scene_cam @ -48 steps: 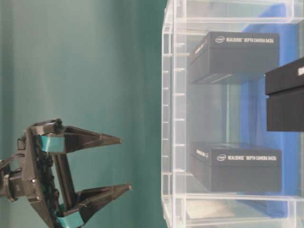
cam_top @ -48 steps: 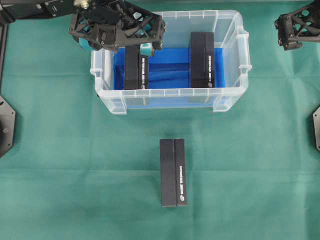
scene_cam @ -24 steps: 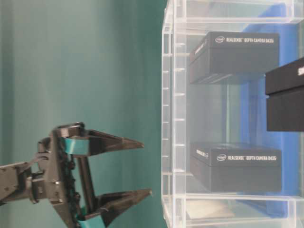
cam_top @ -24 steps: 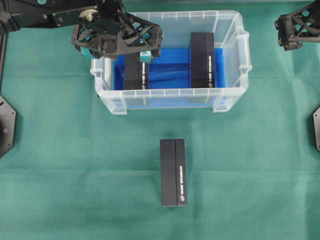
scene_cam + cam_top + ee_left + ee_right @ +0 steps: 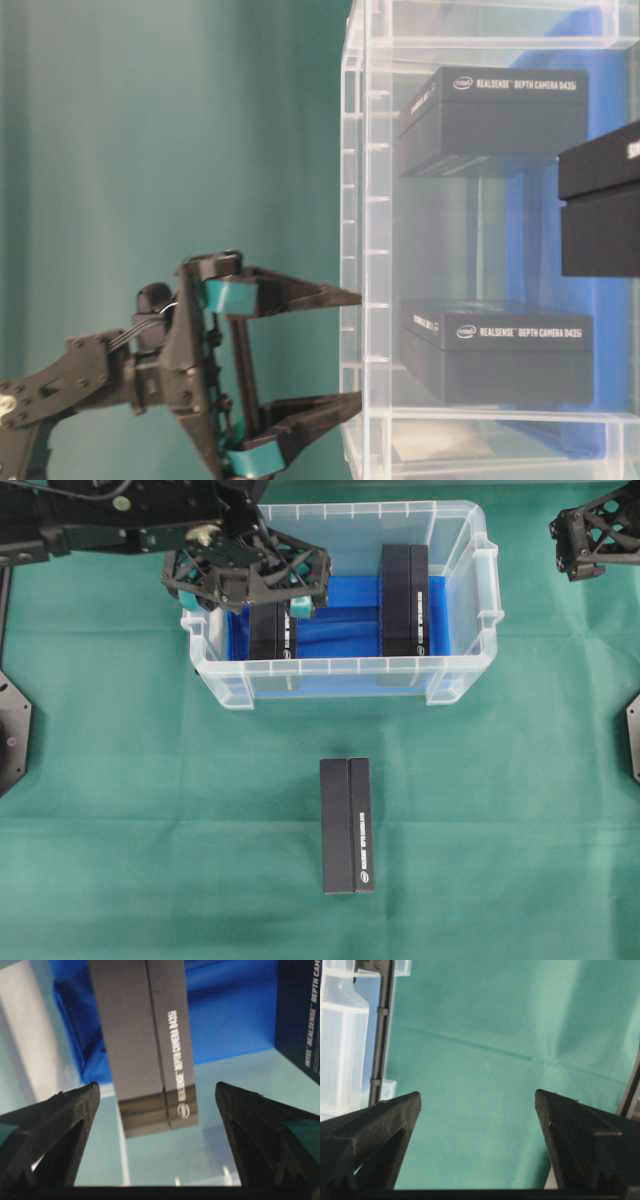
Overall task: Take out the box from the case.
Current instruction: 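Lower the left gripper around the left black box, then close the left gripper on the left black box, then lift the left black box upward out of the case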
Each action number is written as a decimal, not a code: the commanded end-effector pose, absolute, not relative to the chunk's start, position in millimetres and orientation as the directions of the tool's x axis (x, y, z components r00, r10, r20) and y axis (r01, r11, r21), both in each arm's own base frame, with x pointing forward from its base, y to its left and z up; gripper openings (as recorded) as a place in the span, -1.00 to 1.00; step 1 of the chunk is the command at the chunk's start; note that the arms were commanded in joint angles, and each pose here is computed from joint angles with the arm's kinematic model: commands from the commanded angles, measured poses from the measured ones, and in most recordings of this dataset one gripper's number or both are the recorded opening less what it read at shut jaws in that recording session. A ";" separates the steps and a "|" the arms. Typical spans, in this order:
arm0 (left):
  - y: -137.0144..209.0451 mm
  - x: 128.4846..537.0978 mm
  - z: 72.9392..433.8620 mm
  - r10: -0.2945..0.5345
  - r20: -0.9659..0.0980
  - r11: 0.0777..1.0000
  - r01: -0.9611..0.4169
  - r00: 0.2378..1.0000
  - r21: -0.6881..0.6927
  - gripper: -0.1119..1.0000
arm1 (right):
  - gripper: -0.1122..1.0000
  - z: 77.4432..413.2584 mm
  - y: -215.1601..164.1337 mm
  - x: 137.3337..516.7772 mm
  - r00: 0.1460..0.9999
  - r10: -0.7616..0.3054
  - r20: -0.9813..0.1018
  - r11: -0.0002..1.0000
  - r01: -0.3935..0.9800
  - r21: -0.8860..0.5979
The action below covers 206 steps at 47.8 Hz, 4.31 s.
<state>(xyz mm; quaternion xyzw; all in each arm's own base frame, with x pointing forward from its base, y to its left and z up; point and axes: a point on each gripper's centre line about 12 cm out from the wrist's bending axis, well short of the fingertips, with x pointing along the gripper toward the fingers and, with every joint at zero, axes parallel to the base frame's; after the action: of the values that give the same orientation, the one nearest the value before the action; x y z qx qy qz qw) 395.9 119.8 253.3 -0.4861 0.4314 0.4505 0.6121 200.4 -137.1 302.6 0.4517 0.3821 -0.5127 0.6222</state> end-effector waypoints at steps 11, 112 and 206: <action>122.6 401.5 248.1 0.137 -0.966 0.120 -0.971 0.220 -0.205 0.91 | 0.88 308.6 -136.0 201.2 0.204 -0.302 -0.931 0.075 0.979 0.191; 131.6 401.9 210.1 0.183 -0.960 0.073 -0.977 0.211 -0.201 0.35 | 0.88 309.1 -124.7 207.2 0.223 -0.291 -0.930 0.123 0.973 0.195; 117.8 380.0 373.4 0.199 -0.939 0.034 -0.959 0.282 -0.280 0.35 | 0.87 314.8 -121.2 204.6 0.283 -0.316 -0.905 0.146 0.957 0.249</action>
<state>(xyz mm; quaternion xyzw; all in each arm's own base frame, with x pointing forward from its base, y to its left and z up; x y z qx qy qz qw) 391.2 121.5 333.3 -0.5017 0.3990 0.4836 0.5960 203.6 -121.2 307.9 0.4441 0.3725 -0.4836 0.6559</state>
